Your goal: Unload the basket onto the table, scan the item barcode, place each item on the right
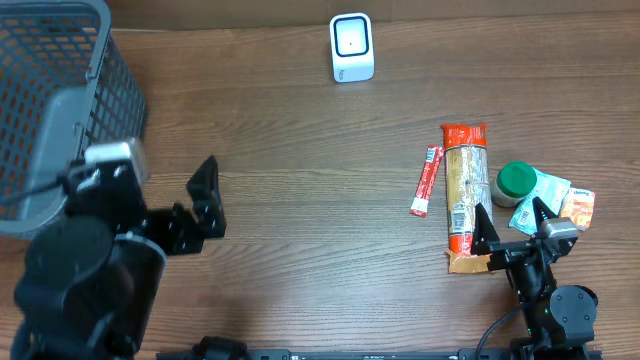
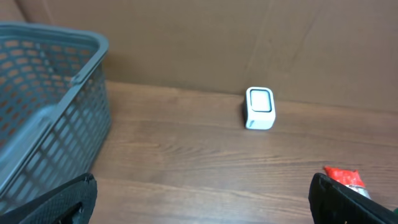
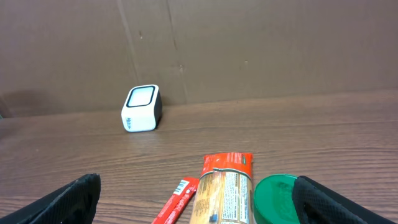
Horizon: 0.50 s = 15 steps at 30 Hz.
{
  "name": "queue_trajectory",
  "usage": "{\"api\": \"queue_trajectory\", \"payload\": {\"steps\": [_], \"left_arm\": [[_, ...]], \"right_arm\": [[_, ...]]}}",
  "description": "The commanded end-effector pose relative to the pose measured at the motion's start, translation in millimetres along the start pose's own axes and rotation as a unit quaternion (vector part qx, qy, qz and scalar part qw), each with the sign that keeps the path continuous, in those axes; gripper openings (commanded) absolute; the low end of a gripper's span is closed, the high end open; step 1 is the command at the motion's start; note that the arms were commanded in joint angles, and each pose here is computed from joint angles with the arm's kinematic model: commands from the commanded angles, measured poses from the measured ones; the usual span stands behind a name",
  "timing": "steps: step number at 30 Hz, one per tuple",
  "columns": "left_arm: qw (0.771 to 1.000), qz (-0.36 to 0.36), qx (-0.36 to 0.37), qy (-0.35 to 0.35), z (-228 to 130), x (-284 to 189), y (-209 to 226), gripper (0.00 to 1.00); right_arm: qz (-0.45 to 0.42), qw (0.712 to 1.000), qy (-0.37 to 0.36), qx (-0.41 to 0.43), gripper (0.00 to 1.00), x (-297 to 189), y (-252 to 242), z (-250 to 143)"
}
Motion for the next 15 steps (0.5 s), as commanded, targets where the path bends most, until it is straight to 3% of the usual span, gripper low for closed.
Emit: {"api": "queue_trajectory", "payload": {"steps": [1,8,15], "left_arm": [[1.0,-0.015,-0.008,0.02,-36,-4,5,1.0],[0.997,0.026,-0.04,-0.055,-93,7,29,1.0],[0.976,-0.022,-0.033,-0.216,-92,11,21,1.0]], "right_arm": [[0.002,1.0,-0.002,-0.002,1.0,0,0,-2],[0.002,1.0,-0.002,-0.002,1.0,0,0,-2],[0.002,1.0,-0.002,-0.002,1.0,0,0,-2]]}}
Point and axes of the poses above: each gripper's point midway between its finger pads, its own x axis out along the fingers, its own y axis along the line the jaws close on, z = x × y, the point moved 3 cm from there along -x, back along the fingers, and after that the axes turned 4 degrees about x, right-handed, at the moved point
